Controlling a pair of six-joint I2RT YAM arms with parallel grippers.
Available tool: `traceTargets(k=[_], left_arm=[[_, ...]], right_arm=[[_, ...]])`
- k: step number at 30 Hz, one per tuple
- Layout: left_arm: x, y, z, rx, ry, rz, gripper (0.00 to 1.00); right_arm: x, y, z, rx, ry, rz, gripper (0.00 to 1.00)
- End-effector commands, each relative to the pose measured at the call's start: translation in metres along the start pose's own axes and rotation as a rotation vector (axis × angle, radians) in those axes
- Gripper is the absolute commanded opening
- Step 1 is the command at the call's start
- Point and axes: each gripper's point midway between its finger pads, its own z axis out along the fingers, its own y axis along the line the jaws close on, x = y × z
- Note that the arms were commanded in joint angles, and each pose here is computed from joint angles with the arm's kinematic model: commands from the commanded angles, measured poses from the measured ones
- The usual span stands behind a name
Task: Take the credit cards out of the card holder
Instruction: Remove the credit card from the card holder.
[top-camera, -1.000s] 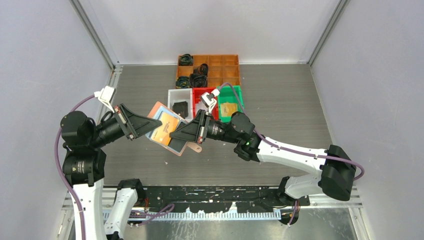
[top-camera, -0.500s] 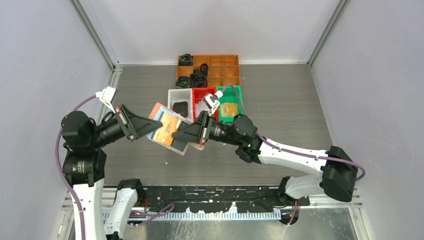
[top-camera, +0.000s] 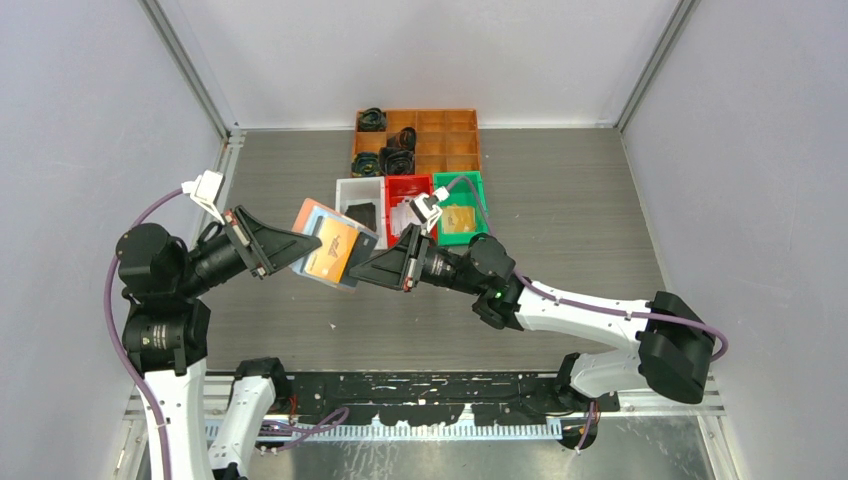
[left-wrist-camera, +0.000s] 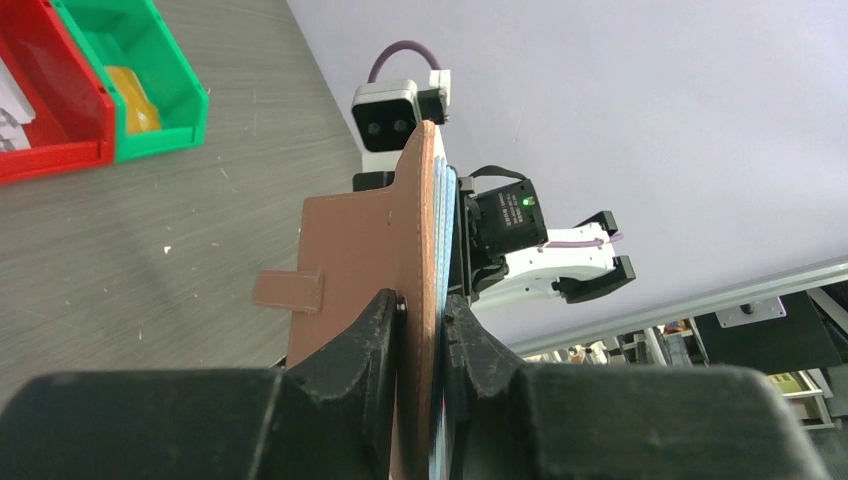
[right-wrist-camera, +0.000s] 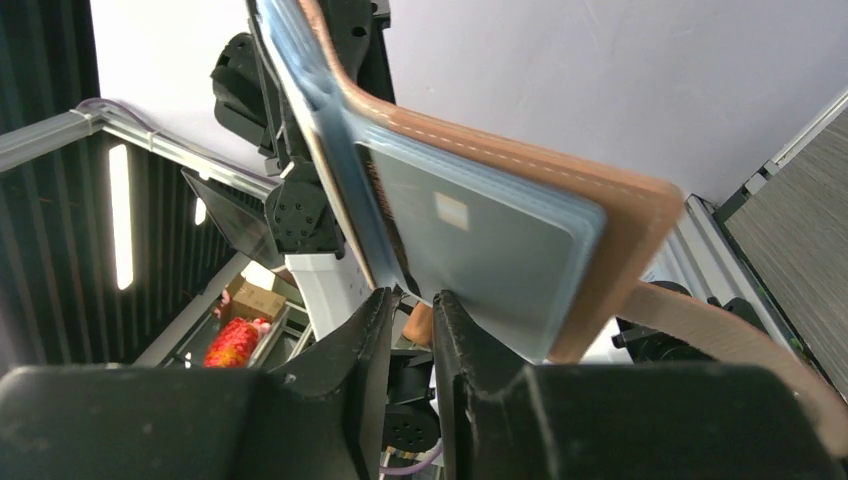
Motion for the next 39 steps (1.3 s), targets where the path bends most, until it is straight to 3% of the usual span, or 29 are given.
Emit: traceTargets(k=[1, 4, 10, 27, 32, 39], left_arm=[[-0.009, -0.034, -0.008, 0.071, -0.049, 0.125, 0.00], [-0.009, -0.036, -0.008, 0.072, -0.048, 0.126, 0.00], [-0.009, -0.034, -0.008, 0.067, -0.049, 0.124, 0.00], [-0.007, -0.027, -0.007, 0.046, -0.041, 0.130, 0.00], [-0.007, -0.023, -0.007, 0.032, -0.045, 0.135, 0.00], [-0.007, -0.023, -0.007, 0.032, -0.049, 0.128, 0.00]], right_arm=[[-0.010, 0.014, 0.003, -0.063, -0.036, 0.011, 0.28], [-0.013, 0.021, 0.005, -0.107, -0.048, 0.033, 0.29], [-0.015, 0.041, 0.005, -0.169, -0.040, 0.023, 0.39], [-0.023, 0.057, 0.005, -0.212, -0.038, 0.021, 0.37], [-0.023, 0.065, 0.007, -0.224, -0.017, 0.005, 0.40], [-0.021, 0.049, 0.011, -0.167, -0.006, -0.002, 0.41]])
